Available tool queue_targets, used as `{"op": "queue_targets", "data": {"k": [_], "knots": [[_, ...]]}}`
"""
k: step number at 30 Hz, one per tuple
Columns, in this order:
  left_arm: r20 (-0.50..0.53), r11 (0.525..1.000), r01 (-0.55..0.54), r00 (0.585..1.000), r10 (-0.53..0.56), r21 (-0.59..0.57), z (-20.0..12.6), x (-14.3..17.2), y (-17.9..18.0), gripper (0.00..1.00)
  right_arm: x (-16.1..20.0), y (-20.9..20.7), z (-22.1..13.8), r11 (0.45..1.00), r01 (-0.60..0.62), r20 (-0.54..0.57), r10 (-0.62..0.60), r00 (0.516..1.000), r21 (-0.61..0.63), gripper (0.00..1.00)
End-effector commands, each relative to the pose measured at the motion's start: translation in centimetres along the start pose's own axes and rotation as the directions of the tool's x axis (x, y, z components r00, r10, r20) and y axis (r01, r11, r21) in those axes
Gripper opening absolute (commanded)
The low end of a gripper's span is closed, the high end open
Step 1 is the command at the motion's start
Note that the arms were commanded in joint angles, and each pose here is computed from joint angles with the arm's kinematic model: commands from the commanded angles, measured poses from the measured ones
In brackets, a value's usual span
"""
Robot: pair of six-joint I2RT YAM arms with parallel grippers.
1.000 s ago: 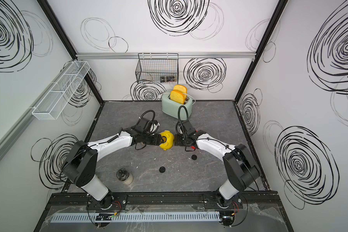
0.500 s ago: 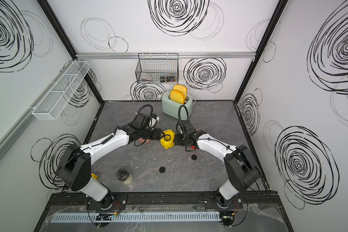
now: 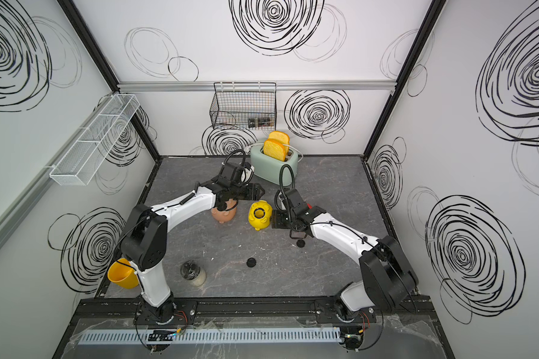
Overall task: Close piggy banks
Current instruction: Adjust the piggy bank at the center of the board.
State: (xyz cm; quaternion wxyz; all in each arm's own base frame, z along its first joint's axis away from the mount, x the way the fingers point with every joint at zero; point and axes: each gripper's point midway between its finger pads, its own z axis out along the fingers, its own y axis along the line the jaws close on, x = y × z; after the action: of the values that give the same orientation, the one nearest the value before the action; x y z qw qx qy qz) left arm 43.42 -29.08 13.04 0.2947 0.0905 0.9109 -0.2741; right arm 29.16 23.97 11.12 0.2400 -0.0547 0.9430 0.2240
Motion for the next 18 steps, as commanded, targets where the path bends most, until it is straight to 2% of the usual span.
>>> {"op": "queue_targets", "data": {"k": [1, 8, 18], "knots": [[0.033, 1.000, -0.029, 0.999, 0.029, -0.007, 1.4, -1.4, -0.1, 0.72, 0.8, -0.3, -0.6, 1.000, 0.001, -0.009, 0.000, 1.000, 0.018, 0.61], [-0.041, 0.999, -0.031, 0.999, 0.030, -0.022, 2.6, 1.5, 0.1, 0.71, 1.3, -0.6, -0.7, 1.000, 0.011, -0.016, -0.011, 1.000, 0.024, 0.61], [-0.093, 0.999, 0.003, 0.996, -0.006, -0.033, 1.5, 5.2, 1.1, 0.69, 1.5, -1.0, -0.7, 0.999, 0.015, -0.019, -0.015, 1.000, 0.030, 0.62]]}}
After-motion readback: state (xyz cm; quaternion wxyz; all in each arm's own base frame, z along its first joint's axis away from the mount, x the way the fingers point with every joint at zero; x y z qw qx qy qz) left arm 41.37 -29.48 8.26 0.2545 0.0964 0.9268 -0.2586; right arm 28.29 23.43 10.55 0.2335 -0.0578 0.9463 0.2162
